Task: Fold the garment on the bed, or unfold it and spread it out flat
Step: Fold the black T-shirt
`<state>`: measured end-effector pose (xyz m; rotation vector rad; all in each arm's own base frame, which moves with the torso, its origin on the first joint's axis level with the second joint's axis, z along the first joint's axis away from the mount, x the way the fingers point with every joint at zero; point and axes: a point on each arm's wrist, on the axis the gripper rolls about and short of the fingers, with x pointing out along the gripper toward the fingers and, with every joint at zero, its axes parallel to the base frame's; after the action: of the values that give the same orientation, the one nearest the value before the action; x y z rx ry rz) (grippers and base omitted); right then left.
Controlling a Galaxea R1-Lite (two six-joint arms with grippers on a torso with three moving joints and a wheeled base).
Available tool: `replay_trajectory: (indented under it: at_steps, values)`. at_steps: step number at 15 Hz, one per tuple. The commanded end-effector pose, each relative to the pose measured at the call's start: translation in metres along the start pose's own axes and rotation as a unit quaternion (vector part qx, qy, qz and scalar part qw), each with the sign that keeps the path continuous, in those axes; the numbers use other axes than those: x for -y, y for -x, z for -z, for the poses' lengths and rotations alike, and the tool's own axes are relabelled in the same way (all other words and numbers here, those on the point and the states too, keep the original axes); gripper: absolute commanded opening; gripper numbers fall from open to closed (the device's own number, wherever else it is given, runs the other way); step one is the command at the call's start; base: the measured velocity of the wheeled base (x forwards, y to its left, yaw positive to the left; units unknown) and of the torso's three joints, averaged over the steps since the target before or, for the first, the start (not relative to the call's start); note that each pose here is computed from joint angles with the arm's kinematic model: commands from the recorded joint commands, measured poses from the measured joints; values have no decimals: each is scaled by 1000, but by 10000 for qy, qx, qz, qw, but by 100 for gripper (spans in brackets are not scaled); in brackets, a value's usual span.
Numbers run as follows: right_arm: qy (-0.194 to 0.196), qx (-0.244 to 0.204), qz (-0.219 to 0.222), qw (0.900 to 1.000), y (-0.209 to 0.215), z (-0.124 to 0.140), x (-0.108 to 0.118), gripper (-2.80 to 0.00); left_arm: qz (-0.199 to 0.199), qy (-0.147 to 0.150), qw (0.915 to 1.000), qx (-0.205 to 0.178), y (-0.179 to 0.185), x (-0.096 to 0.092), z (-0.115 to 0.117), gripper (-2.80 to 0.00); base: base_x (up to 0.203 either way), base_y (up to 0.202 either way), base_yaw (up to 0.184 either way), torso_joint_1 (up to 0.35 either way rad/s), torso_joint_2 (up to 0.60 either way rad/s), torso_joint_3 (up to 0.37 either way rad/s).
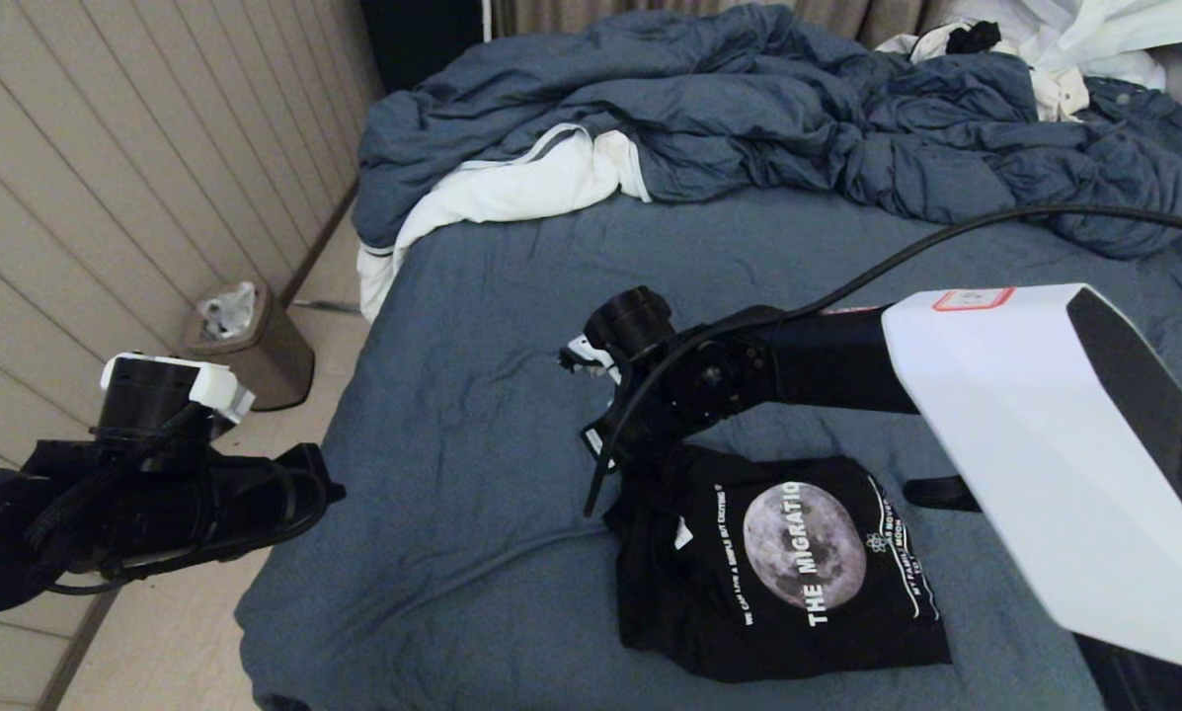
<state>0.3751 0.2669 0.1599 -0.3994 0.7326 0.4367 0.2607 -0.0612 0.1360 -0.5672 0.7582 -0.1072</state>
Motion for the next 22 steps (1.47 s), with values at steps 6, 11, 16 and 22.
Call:
replay_trajectory:
  at_steps: [6, 11, 16, 22]
  values:
    - [-291, -518, 267, 9979, 26, 33, 45, -280, 4, 17, 10000, -18, -1, 0, 0, -280, 0, 0, 0, 0, 0, 0]
    - [-253, -757, 269, 9964, 21, 65, 45, -280, -1, 18, 10000, -24, -2, 0, 0, -280, 0, 0, 0, 0, 0, 0]
    - [155, -1019, -70, 9947, 2, 76, 1, -280, 6, 19, 10000, 9, 0, 0, 0, -280, 0, 0, 0, 0, 0, 0]
    - [700, -938, -499, 9919, -12, 71, -64, -280, 11, 18, 10000, 15, 0, 0, 0, -280, 0, 0, 0, 0, 0, 0]
